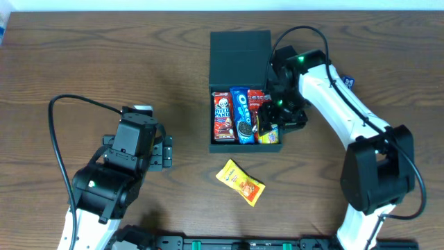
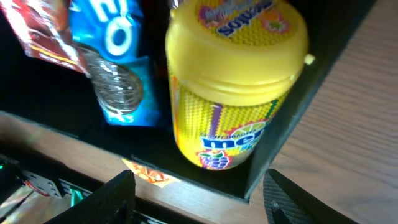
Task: Pack container
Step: 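Move the right gripper to the blue Eclipse mint tin and descend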
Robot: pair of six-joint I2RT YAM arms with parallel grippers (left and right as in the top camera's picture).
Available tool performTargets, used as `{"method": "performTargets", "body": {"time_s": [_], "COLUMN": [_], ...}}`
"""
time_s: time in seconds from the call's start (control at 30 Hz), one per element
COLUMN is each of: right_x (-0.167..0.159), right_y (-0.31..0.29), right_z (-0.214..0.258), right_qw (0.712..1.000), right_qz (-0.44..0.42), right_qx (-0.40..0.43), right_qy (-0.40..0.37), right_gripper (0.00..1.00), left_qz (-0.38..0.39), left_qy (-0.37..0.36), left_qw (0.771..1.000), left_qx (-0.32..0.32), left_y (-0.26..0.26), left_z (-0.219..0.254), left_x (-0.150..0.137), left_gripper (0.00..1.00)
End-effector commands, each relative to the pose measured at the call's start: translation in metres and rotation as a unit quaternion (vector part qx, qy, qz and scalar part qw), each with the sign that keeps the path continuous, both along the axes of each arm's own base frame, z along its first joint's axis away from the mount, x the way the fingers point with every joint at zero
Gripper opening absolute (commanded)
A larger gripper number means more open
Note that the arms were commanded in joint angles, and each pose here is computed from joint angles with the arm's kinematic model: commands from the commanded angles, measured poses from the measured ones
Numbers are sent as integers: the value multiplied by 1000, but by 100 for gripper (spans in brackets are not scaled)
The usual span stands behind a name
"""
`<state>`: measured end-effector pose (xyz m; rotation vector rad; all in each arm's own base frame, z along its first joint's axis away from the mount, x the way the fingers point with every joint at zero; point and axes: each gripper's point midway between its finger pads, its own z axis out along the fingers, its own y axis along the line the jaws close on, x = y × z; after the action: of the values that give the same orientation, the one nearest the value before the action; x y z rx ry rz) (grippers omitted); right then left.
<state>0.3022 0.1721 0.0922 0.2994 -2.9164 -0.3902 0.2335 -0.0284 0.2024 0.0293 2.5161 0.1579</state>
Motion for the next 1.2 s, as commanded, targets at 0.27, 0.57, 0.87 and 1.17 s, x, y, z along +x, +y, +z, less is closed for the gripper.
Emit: {"method": "performTargets", "body": {"time_s": [0.27, 0.57, 0.87, 1.17], "right_x": [2, 10, 51, 113], "right_y": [-18, -130, -216, -227], "right_z": [145, 170, 112, 36], "right_qw": [971, 926, 909, 924], "right_qz": [-42, -203, -330, -308], "right_qx": [27, -118, -136, -118], "right_qy": [-234, -296, -213, -193], "right_gripper": [99, 99, 99, 99], "left_qz": [0, 0, 0, 0], "left_qy": [1, 1, 1, 2], "left_qw": [1000, 1000, 1000, 1000], "left_qx": [2, 2, 2, 2], "left_y": [1, 1, 1, 1], "left_z": [0, 0, 0, 0], "left_x": [0, 0, 0, 0], "left_gripper": [95, 95, 95, 95]}}
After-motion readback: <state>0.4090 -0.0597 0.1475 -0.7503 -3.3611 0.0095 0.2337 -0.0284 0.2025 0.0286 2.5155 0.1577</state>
